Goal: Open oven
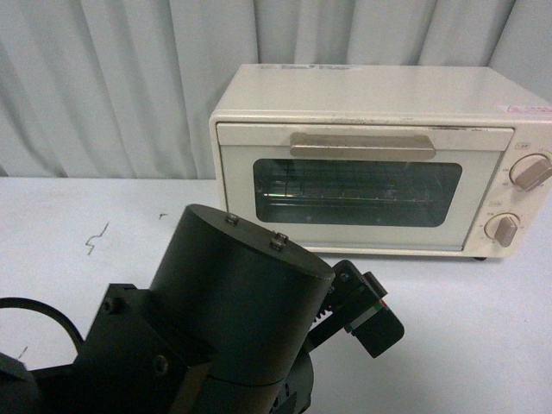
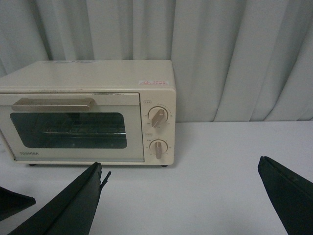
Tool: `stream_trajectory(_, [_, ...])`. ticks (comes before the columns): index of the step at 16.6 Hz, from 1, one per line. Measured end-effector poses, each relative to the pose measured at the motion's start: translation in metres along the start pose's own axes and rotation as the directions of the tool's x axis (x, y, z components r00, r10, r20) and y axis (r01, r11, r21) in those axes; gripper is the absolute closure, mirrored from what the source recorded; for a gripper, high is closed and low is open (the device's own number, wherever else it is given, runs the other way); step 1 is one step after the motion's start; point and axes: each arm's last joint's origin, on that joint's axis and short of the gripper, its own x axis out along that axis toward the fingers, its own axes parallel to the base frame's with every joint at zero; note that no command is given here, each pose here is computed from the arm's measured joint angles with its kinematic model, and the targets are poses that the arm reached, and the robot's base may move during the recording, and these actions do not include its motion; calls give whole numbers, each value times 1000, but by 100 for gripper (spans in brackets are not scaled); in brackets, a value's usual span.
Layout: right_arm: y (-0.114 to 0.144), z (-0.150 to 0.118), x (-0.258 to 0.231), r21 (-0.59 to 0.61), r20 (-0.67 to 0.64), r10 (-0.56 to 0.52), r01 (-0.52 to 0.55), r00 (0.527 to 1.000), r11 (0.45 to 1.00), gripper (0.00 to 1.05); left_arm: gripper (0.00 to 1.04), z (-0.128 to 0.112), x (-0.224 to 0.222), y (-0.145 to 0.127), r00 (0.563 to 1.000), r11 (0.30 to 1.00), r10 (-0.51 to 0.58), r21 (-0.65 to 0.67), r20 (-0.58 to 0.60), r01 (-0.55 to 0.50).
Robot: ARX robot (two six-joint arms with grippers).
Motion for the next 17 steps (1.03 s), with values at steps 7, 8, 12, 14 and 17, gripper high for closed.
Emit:
stream_trajectory(7, [0, 0, 0, 0, 0, 0, 0, 1000, 1000, 6, 7, 21, 22, 22, 999, 979, 32, -200, 19, -28])
stream_trajectory(8, [0, 0, 0, 0, 0, 0, 0, 1000, 1000, 6, 7, 22, 22, 22, 999, 977, 31, -210, 19, -27])
stream_trajectory(12, [0, 0, 0, 0, 0, 0, 0, 1000, 1000, 6, 7, 23, 22, 24, 1000, 968, 25, -249, 11, -21])
stream_trajectory(14, [0, 0, 0, 0, 0, 0, 0, 1000, 1000, 6, 7, 24, 20, 27, 999, 966, 29, -257, 20, -23])
stream_trajectory(17, [0, 0, 0, 0, 0, 0, 0, 1000, 1000, 6, 7, 24, 19, 28, 999, 966, 33, -257, 21, -26])
